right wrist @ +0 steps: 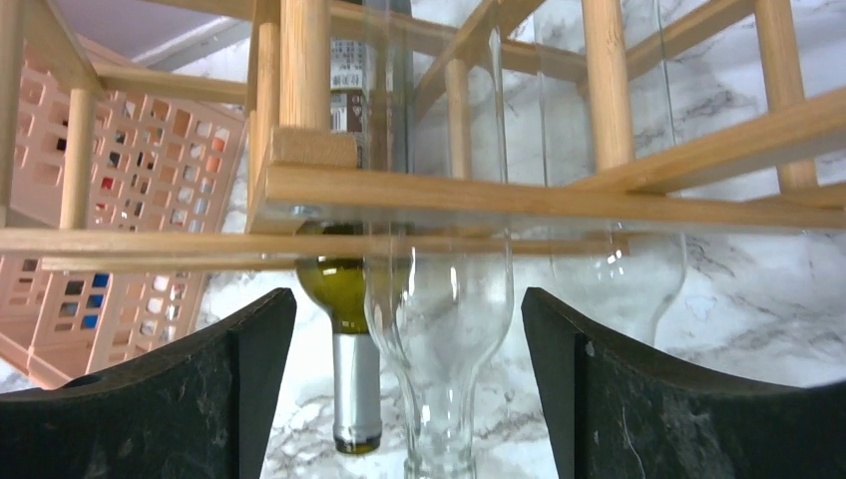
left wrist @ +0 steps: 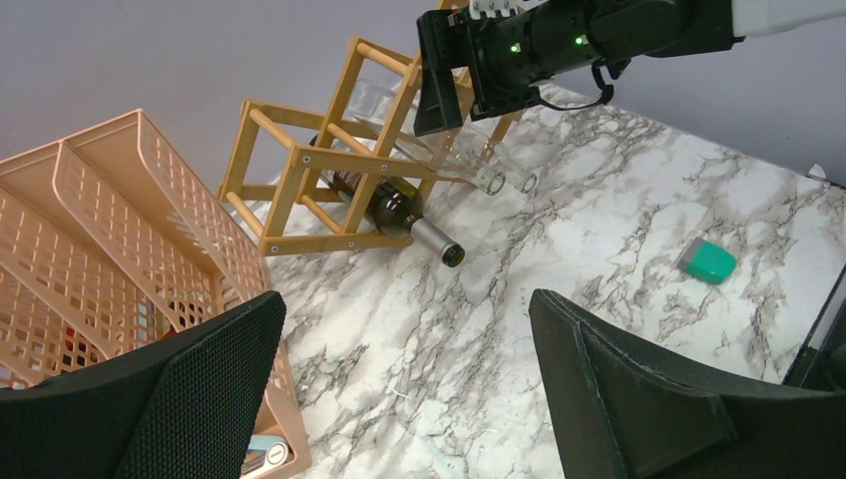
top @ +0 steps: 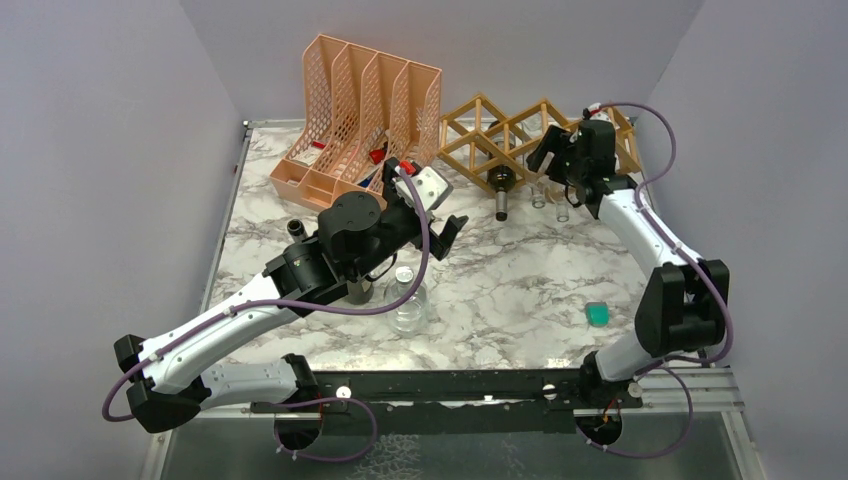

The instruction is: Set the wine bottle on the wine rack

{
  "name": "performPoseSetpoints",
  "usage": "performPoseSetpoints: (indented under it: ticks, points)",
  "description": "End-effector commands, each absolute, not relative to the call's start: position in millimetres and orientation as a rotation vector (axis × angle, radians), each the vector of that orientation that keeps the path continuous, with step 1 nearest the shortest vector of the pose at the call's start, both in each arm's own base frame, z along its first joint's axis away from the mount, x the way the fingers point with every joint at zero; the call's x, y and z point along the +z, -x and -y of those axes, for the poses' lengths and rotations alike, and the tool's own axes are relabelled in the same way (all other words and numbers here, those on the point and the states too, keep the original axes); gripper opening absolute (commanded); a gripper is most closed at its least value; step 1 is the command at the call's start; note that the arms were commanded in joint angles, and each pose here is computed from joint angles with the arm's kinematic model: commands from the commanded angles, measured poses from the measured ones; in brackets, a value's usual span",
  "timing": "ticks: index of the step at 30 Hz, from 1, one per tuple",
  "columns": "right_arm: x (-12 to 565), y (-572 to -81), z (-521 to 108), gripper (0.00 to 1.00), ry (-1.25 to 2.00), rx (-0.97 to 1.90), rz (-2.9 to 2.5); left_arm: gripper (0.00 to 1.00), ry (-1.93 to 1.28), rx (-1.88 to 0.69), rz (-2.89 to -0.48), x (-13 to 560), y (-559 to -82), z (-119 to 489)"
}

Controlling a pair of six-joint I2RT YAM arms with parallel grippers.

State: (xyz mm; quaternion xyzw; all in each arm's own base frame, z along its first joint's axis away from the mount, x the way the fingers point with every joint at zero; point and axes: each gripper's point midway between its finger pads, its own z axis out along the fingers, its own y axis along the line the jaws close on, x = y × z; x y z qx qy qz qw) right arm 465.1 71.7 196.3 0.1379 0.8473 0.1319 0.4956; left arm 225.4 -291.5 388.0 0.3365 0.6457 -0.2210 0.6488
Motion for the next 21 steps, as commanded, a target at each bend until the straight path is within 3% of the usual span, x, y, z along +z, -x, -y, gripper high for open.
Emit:
performPoseSetpoints:
  ticks: [1, 8, 17, 21]
  points:
    - [195.5, -435.4, -70.0, 0.85, -0.302, 0.307, -2.133, 0.99, -0.717, -0.515, -1.447, 405.7, -223.3, 284.1]
    - [162.7, -408.0, -79.2, 0.68, -0.270, 0.363, -2.236, 0.99, -0.714, -0.564, -1.459, 405.1, -221.1, 292.4]
    - [162.4, -424.9, -88.8, 0.38, -0.255, 0.422, -2.205, 0.99, -0.734, -0.625, -1.463, 405.1, -216.3, 303.7]
    - [166.6, -434.6, -89.7, 0.30, -0.255, 0.425, -2.183, 0.99, -0.731, -0.628, -1.462, 406.1, -215.8, 303.5]
